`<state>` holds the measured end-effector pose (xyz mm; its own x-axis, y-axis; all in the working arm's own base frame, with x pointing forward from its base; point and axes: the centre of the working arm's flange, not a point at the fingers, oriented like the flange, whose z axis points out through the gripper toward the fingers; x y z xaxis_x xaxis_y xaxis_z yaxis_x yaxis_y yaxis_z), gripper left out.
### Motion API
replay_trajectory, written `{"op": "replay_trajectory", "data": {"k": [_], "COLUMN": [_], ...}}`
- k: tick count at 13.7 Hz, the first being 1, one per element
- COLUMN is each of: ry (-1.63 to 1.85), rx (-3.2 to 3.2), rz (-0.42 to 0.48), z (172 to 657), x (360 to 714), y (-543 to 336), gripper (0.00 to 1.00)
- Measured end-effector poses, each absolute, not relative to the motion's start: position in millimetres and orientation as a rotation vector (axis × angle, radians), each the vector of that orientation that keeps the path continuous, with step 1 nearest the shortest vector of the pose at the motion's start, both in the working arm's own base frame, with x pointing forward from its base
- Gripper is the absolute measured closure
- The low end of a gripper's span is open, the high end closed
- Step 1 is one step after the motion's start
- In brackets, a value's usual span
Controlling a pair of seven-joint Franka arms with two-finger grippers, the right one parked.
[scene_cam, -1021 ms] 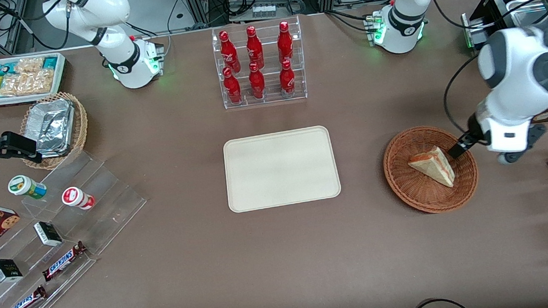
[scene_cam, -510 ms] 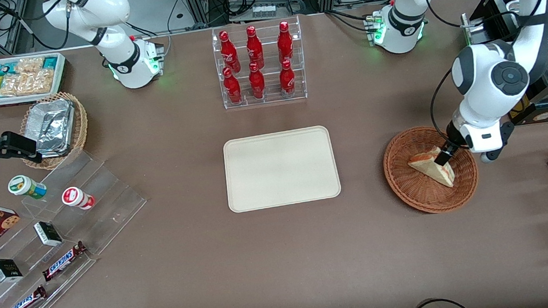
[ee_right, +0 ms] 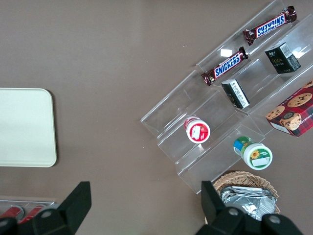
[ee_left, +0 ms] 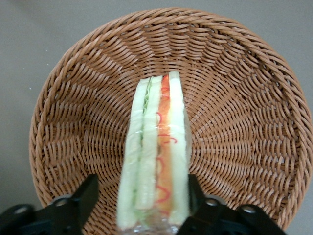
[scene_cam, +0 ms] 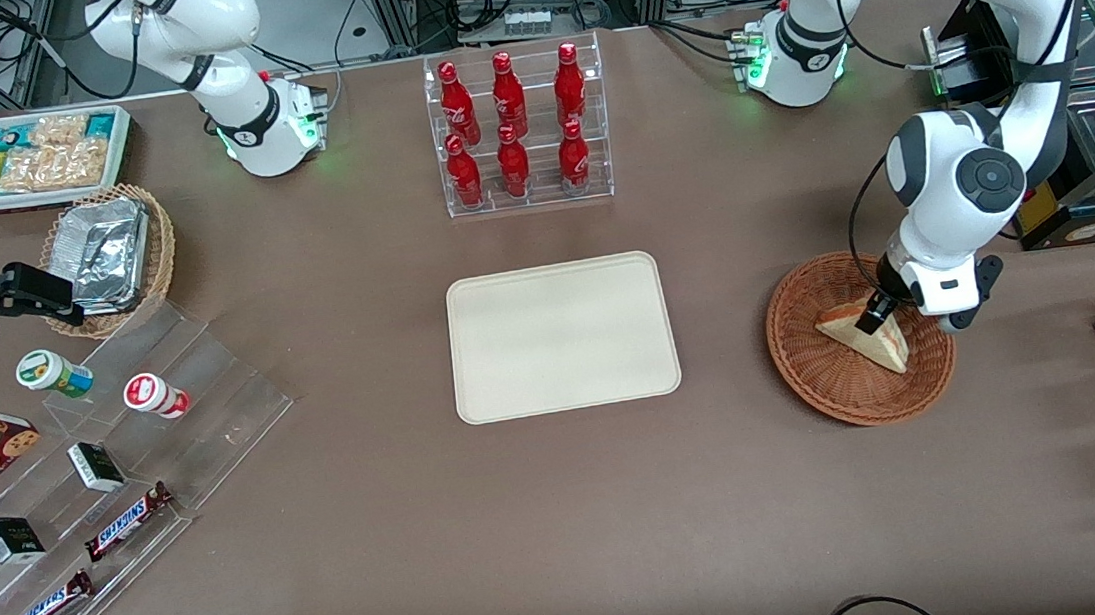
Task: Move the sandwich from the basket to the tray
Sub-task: 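Lower the left gripper and close it on the sandwich's crust edge, then lift the sandwich and carry it with the left gripper over the tray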
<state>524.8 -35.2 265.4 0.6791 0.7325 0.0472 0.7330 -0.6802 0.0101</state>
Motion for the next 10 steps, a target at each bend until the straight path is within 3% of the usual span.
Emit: {"op": "replay_trajectory", "data": {"k": [3, 5, 7, 10], "ry": [-1.281, -1.296, -1.262, -1.118], "rx": [-2.866, -2.865, -2.842, -2.834], "rz": [-0.098, -0.117, -0.027, 0.113], "z": [269.9, 281.5, 302.5, 372.8], "x": [529.0, 538.6, 549.5, 567.2], "y": [-35.5, -36.2, -40.7, -76.0], "gripper": [0.60, 0.69, 0.74, 0.86]}}
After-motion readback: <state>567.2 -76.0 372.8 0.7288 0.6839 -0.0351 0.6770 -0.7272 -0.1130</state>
